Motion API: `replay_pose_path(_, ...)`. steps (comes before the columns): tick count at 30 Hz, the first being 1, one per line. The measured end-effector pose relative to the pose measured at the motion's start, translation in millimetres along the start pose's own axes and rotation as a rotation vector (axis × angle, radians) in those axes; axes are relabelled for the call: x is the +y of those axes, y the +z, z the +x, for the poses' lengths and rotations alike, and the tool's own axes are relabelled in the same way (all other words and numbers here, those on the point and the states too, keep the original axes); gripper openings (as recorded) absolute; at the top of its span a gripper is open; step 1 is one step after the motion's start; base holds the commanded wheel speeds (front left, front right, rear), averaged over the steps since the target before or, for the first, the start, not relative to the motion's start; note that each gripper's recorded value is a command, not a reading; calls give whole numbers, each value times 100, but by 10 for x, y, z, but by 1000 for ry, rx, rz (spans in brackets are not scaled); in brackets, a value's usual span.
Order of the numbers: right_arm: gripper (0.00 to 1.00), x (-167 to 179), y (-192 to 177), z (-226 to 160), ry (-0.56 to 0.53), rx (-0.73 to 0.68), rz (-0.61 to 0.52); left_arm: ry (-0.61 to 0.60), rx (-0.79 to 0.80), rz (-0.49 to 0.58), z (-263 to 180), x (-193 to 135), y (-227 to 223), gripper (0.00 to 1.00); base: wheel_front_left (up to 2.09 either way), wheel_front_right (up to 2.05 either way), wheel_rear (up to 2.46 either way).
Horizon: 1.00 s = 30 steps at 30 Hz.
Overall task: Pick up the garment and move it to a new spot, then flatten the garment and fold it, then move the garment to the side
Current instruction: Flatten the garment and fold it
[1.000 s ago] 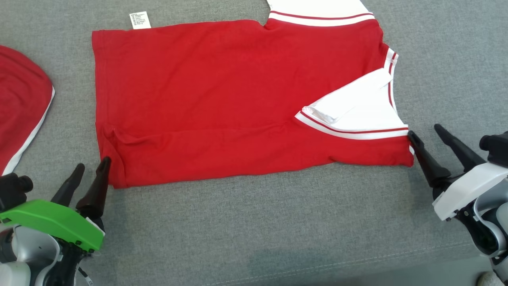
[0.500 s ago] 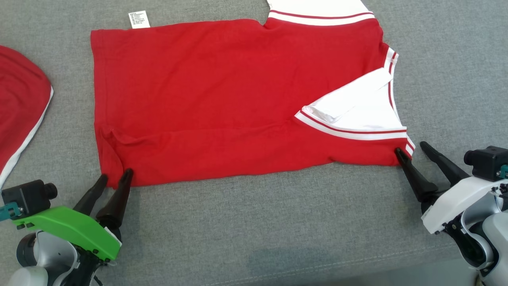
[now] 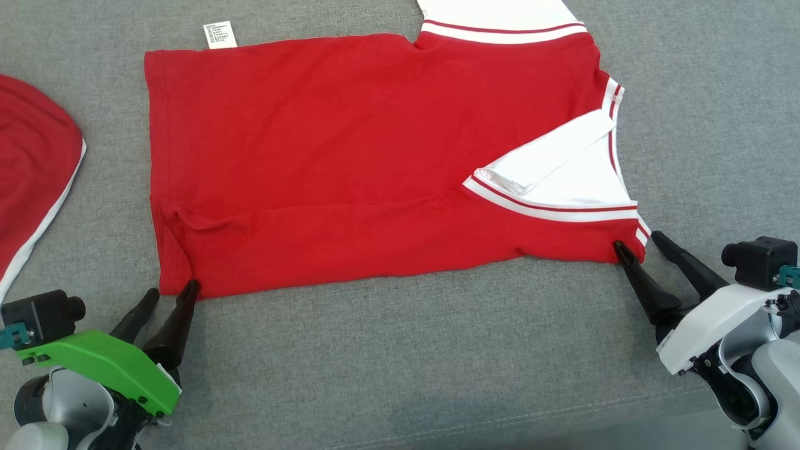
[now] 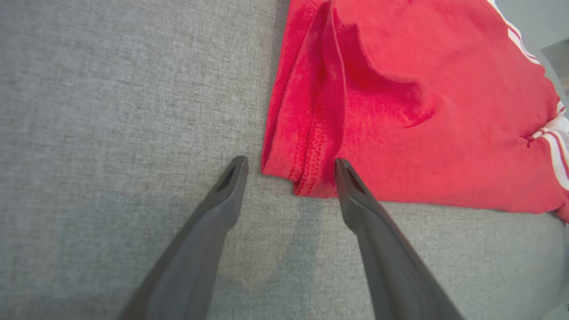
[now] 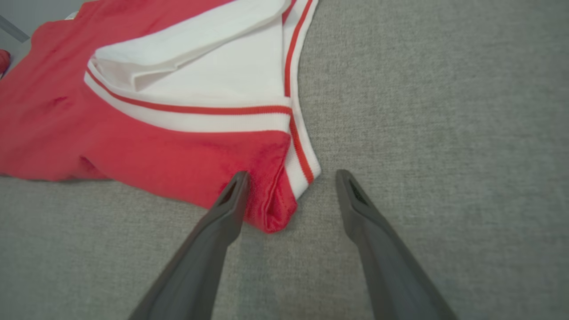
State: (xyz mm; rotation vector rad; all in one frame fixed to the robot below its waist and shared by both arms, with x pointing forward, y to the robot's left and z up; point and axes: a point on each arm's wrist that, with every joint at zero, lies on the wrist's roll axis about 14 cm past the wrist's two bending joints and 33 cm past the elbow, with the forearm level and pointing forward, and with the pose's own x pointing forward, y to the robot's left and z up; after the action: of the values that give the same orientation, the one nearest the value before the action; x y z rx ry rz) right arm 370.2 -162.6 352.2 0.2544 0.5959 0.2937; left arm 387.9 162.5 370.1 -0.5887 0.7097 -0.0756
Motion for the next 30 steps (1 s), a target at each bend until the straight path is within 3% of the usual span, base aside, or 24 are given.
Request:
replay_pose_path(6,100,32,-25,-6,14,14,3,-14,8,8,48,-41,13,100,0,0,0)
replay_pose_path(7,100,37,-27,-6,16,15,6,-21,11,11,57,-58,13,82,0,0,0)
replay_pose_path(8,82,45,-30,-8,20,17,8,-25,11,12,65,-72,15,45,0,0,0)
replay_pose_path(9,56,55,-38,-10,24,23,8,-32,12,14,71,-90,15,31,0,0,0)
replay_pose_path(10,47,62,-40,-11,26,23,9,-40,15,16,75,-109,9,9,0,0,0)
replay_pose_path(11,42,69,-32,-7,29,21,8,-44,15,15,79,-123,9,0,0,0,0)
replay_pose_path(14,22,73,-29,-6,30,21,15,-63,20,10,97,-172,-15,0,0,0,0)
replay_pose_path(15,5,73,-31,-8,31,23,14,-65,26,7,94,-183,-37,0,0,0,0)
replay_pose_path(16,0,78,-33,-9,33,27,14,-67,30,5,88,-191,-49,0,0,0,0)
replay_pose_path(30,0,28,102,-58,26,-11,131,-75,9,6,-65,-132,87,0,0,0,0)
